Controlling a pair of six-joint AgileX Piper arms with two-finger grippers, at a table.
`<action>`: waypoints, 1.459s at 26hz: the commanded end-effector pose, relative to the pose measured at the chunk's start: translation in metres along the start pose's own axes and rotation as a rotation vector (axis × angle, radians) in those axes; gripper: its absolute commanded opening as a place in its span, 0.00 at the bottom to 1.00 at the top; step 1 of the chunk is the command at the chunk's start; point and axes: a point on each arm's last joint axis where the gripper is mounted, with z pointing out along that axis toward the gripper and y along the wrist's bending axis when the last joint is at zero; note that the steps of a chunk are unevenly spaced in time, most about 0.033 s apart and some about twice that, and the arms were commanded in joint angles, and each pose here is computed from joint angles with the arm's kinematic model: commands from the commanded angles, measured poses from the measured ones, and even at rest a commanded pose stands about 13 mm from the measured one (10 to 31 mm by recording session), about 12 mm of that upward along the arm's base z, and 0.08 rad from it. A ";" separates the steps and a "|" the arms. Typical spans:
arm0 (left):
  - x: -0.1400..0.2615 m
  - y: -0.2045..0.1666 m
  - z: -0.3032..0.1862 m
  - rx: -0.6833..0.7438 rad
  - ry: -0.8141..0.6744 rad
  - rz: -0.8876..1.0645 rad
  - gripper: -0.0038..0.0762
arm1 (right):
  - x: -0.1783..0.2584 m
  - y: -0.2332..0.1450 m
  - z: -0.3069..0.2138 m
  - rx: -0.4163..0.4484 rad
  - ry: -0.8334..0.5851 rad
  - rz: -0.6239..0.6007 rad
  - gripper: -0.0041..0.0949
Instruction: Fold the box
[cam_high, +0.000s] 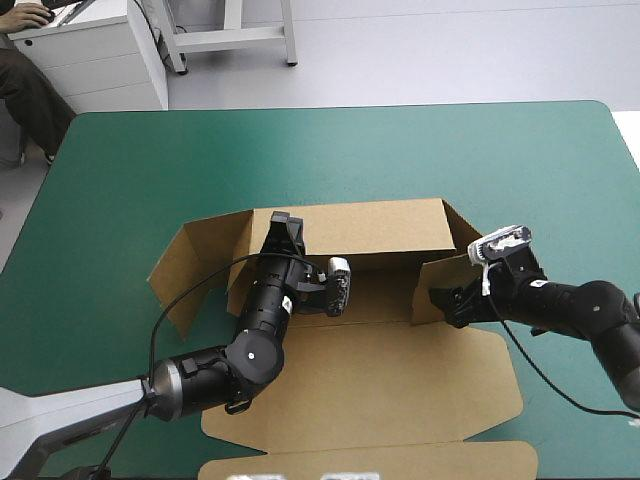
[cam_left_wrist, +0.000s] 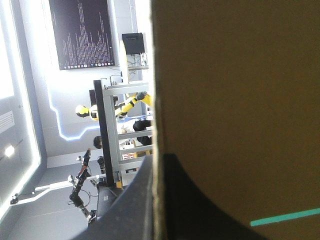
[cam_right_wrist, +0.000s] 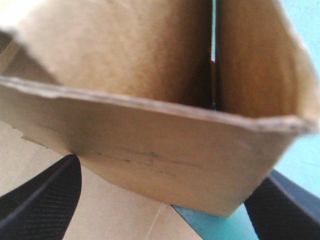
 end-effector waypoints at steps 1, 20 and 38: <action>0.000 0.024 -0.008 -0.123 -0.020 0.012 0.04 | -0.014 0.013 -0.006 0.038 -0.125 -0.009 0.84; -0.001 0.023 -0.008 -0.116 -0.031 0.013 0.04 | -0.015 0.032 0.010 0.126 -0.223 -0.106 0.03; 0.000 0.023 -0.007 -0.115 -0.037 -0.144 0.81 | -0.014 0.029 0.026 0.164 -0.204 -0.120 0.03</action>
